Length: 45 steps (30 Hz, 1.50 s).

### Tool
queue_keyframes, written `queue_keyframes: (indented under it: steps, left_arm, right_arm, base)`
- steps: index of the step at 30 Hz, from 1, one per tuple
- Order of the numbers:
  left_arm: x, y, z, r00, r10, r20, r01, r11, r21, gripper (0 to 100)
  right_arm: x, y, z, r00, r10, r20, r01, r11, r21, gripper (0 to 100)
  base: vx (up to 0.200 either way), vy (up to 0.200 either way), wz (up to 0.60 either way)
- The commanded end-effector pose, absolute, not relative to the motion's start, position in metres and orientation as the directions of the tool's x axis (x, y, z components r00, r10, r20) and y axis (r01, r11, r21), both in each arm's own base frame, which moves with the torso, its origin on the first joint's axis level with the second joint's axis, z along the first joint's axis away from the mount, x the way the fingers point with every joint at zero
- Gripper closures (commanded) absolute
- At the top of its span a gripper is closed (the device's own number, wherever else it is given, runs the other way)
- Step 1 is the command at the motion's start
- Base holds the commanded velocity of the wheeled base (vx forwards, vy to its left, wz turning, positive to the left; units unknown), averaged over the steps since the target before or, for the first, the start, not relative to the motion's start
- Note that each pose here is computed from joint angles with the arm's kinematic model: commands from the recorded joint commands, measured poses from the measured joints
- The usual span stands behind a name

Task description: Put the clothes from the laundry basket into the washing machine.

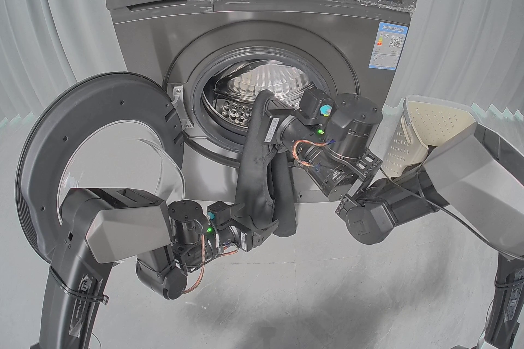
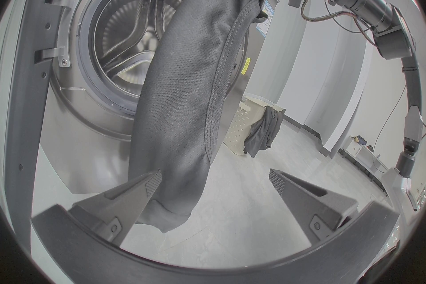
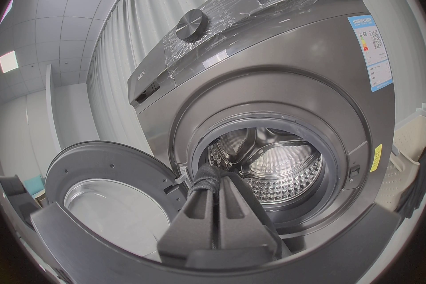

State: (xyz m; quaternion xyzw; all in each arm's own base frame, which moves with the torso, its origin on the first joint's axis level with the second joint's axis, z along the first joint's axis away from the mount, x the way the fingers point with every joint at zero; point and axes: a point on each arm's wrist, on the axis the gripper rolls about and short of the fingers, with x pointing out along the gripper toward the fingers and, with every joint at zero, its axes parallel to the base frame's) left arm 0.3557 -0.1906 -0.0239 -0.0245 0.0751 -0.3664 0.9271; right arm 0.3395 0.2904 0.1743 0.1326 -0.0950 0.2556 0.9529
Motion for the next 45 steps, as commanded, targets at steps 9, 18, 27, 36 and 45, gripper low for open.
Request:
queue_keyframes:
  steps: [9,18,27,36,45]
  left_arm:
    - [0.39,-0.201,-0.05,0.762,-0.645,-0.058,0.641,0.764,-0.074,0]
    - [0.399,-0.207,-0.058,0.772,-0.634,-0.034,0.631,0.773,-0.064,0]
    - [0.405,-0.208,-0.065,0.778,-0.628,-0.025,0.626,0.777,-0.064,0]
    - [0.415,-0.204,-0.067,0.798,-0.603,-0.003,0.602,0.796,-0.059,100]
    - [0.415,-0.202,-0.063,0.804,-0.594,0.008,0.594,0.802,-0.058,100]
  right_arm:
    - [0.339,0.301,0.176,0.847,0.46,0.267,-0.519,0.825,0.225,100]
    - [0.335,0.302,0.18,0.845,0.458,0.275,-0.521,0.82,0.236,100]
    - [0.335,0.302,0.179,0.845,0.458,0.276,-0.521,0.82,0.237,100]
    - [0.335,0.302,0.181,0.844,0.456,0.283,-0.524,0.815,0.248,100]
    - [0.34,0.295,0.175,0.861,0.434,0.265,-0.497,0.83,0.253,100]
  base:
    - [0.0,0.0,0.0]
    - [0.0,0.0,0.0]
    - [0.0,0.0,0.0]
    - [0.0,0.0,0.0]
    - [0.0,0.0,0.0]
